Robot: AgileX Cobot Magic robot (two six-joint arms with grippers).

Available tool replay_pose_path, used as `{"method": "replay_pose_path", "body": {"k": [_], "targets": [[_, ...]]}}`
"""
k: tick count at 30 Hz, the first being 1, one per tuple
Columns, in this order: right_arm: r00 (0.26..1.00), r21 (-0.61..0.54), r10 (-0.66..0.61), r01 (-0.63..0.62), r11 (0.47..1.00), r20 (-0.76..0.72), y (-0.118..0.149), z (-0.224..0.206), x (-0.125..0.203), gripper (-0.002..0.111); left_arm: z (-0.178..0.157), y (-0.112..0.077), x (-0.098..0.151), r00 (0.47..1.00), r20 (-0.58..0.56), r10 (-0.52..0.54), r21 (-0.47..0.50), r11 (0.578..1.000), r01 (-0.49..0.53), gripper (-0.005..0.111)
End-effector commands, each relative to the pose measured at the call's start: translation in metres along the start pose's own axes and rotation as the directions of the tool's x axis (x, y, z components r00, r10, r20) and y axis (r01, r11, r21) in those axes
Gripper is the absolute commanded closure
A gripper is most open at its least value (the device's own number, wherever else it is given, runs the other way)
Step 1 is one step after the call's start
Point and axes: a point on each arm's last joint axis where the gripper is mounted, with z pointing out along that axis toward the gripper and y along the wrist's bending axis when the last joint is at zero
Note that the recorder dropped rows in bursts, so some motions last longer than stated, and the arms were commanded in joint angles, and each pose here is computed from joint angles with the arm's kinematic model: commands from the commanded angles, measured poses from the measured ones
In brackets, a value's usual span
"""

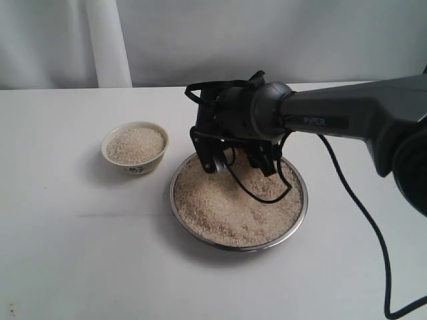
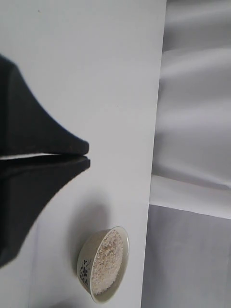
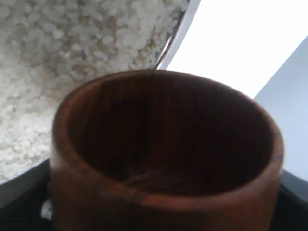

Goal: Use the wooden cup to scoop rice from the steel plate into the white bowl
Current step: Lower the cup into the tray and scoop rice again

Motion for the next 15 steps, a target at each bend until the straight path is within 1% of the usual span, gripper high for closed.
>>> {"method": "replay_pose_path", "body": {"k": [1,5,7,10,15], "targets": [[0.998,0.043,-0.062,0.063,0.997,-0.008,-0.002,0.005,-0.004,0.108,0.000,-0.001,0.000,1.000,0.004,-0.008,0.008,1.000,0.008,0.107],[0.992,0.017,-0.105,0.106,0.994,-0.066,0.007,0.019,-0.011,0.108,0.000,-0.001,0.000,1.000,0.004,-0.006,0.008,1.000,0.006,0.107],[0.993,0.033,-0.107,0.108,0.994,-0.046,0.007,0.019,-0.014,0.108,0.000,-0.001,0.000,1.000,0.004,-0.006,0.008,1.000,0.006,0.107],[0.987,0.060,-0.147,0.150,0.987,-0.059,0.004,0.017,-0.015,0.108,0.000,-0.001,0.000,1.000,0.004,-0.006,0.008,1.000,0.006,0.107],[0.984,0.008,-0.179,0.179,0.984,-0.017,0.010,0.016,-0.019,0.108,0.000,-0.001,0.000,1.000,0.004,-0.008,0.008,1.000,0.008,0.107]]}}
